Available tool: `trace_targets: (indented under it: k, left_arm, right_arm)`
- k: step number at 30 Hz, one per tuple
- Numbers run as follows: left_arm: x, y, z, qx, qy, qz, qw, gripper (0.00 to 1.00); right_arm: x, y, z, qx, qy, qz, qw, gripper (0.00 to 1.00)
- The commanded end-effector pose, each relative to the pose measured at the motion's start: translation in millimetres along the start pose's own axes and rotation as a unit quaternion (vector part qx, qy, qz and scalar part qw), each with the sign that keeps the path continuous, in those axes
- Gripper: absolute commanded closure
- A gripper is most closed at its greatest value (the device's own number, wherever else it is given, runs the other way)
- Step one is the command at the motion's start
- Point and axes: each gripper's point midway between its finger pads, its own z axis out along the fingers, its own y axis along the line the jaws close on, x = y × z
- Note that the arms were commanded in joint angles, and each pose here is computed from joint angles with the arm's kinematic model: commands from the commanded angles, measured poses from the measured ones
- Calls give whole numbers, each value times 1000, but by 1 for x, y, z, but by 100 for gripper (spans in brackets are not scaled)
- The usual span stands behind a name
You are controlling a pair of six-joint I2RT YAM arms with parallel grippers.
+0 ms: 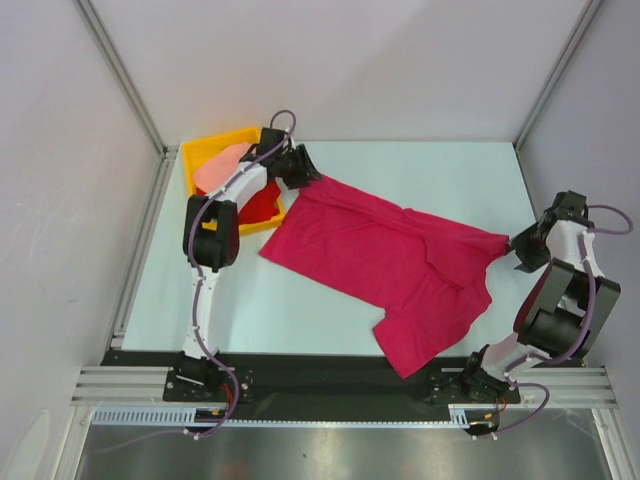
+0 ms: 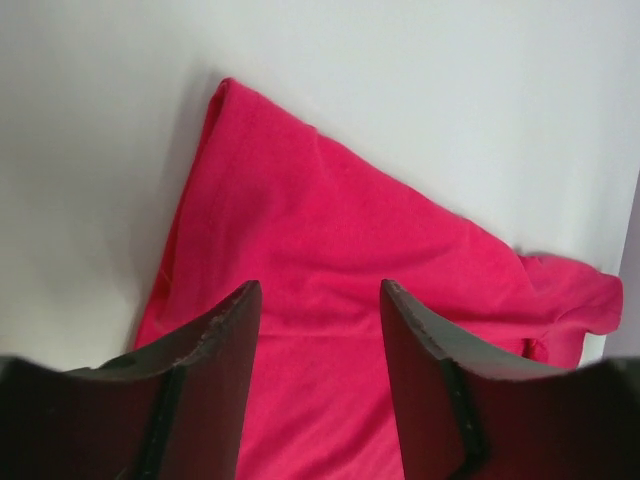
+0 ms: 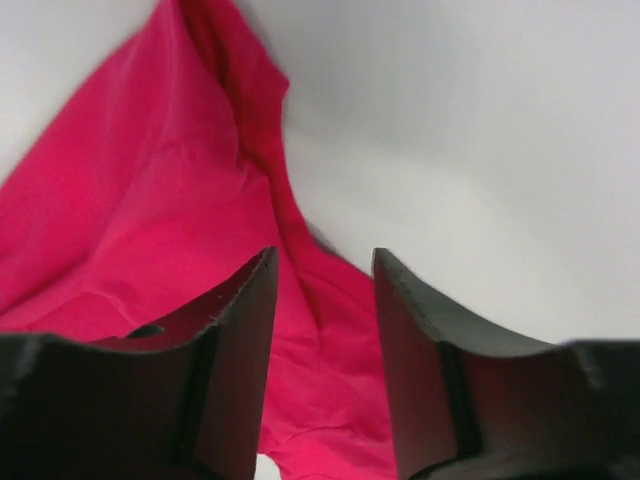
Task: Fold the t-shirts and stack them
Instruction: Fold the tshirt
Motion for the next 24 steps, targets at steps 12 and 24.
trace_targets:
  k: [12,24]
  left_arm:
    - [1,-6,-37,-77,-3,61,995,52]
    - [-4,24,-31,-149,-7,59,987,50]
  right_arm:
    - [60,57,11,-113,71,11,991,44]
    - [120,40,-14,-144,130,20,981,43]
